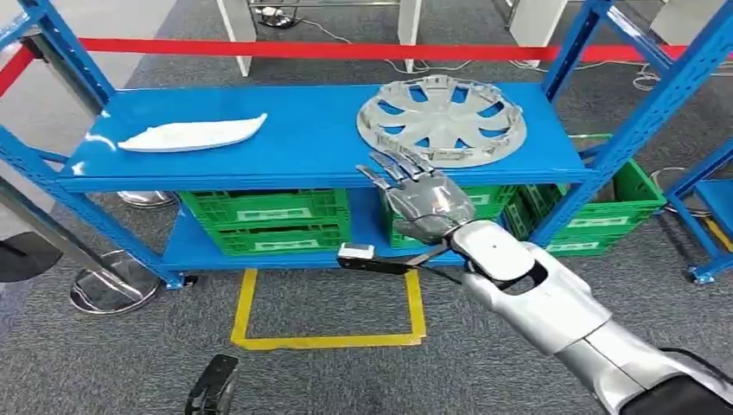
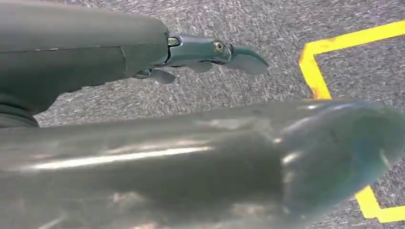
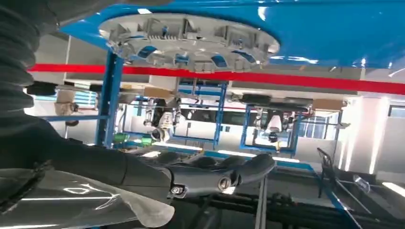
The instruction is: Take the parts from the cabinet and place them on the table.
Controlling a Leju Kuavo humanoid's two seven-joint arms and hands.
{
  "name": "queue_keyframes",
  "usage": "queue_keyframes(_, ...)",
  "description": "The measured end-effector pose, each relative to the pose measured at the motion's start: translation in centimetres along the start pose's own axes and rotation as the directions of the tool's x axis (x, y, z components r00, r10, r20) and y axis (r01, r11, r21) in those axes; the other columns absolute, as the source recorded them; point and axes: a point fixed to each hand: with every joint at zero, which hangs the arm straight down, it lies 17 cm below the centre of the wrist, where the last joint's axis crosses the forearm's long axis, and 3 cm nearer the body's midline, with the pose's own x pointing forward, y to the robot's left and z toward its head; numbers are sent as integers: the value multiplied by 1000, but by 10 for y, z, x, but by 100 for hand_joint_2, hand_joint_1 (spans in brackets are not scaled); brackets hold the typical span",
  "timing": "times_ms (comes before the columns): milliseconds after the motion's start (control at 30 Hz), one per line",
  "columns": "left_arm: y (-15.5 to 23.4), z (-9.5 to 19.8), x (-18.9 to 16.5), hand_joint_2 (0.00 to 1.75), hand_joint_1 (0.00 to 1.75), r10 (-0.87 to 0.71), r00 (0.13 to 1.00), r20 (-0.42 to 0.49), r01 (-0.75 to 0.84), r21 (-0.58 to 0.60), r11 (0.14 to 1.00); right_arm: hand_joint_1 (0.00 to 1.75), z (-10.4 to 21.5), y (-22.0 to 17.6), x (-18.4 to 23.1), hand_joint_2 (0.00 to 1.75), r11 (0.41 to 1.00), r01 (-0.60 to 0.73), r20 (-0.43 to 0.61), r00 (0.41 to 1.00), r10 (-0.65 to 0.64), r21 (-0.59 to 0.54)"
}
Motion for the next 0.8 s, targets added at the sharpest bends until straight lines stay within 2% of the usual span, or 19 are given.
queue_keyframes(800,-1,0,-1,0,0,13,1000,-5,-13,-6,1000,0,0,4,7,175,1000,11,9,1000,-11,14)
